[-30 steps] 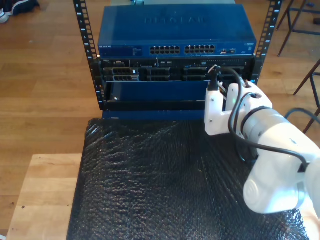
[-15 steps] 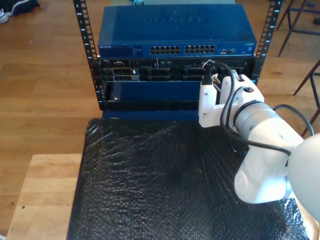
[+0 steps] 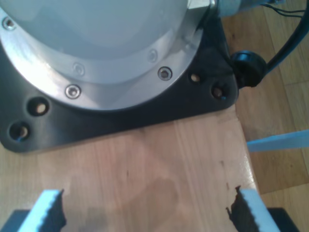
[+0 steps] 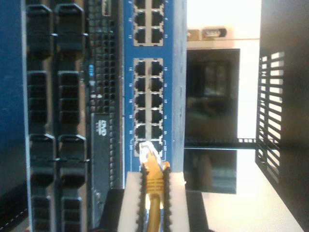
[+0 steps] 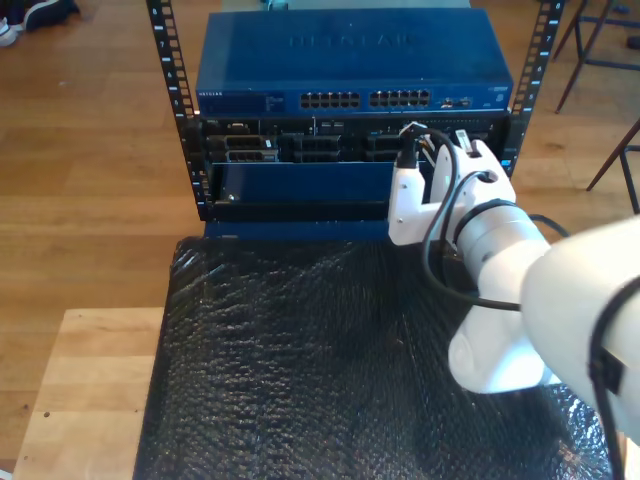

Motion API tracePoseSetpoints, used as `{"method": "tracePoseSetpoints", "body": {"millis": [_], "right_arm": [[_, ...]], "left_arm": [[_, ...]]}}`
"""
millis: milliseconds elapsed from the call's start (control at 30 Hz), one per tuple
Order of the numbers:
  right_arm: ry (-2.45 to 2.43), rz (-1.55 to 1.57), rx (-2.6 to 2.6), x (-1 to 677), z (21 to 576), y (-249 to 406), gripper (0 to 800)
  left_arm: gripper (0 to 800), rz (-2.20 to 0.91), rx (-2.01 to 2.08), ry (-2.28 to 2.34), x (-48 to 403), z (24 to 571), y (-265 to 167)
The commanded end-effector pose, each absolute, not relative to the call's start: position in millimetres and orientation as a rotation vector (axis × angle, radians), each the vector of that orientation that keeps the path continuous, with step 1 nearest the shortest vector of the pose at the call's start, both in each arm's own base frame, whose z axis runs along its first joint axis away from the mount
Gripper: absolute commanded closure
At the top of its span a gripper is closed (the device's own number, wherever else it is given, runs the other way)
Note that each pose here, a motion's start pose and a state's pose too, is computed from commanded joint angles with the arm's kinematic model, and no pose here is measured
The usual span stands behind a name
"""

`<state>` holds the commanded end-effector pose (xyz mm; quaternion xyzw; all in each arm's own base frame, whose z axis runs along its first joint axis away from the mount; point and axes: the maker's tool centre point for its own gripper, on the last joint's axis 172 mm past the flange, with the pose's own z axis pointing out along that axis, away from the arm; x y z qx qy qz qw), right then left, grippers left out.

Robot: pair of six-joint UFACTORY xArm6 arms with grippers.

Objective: Grab the cable and plug it in

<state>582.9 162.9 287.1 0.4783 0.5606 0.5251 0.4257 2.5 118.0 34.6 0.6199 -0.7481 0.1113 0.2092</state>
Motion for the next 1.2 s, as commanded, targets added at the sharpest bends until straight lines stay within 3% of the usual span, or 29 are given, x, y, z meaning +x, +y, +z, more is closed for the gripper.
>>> {"method": "tracePoseSetpoints", "body": {"millis": [1200], "right_arm": [[1.187,1.349,1.117,614,279,152,800]], "left_arm": [[0,0.309,1.724,-2.081,2,35,118]]}}
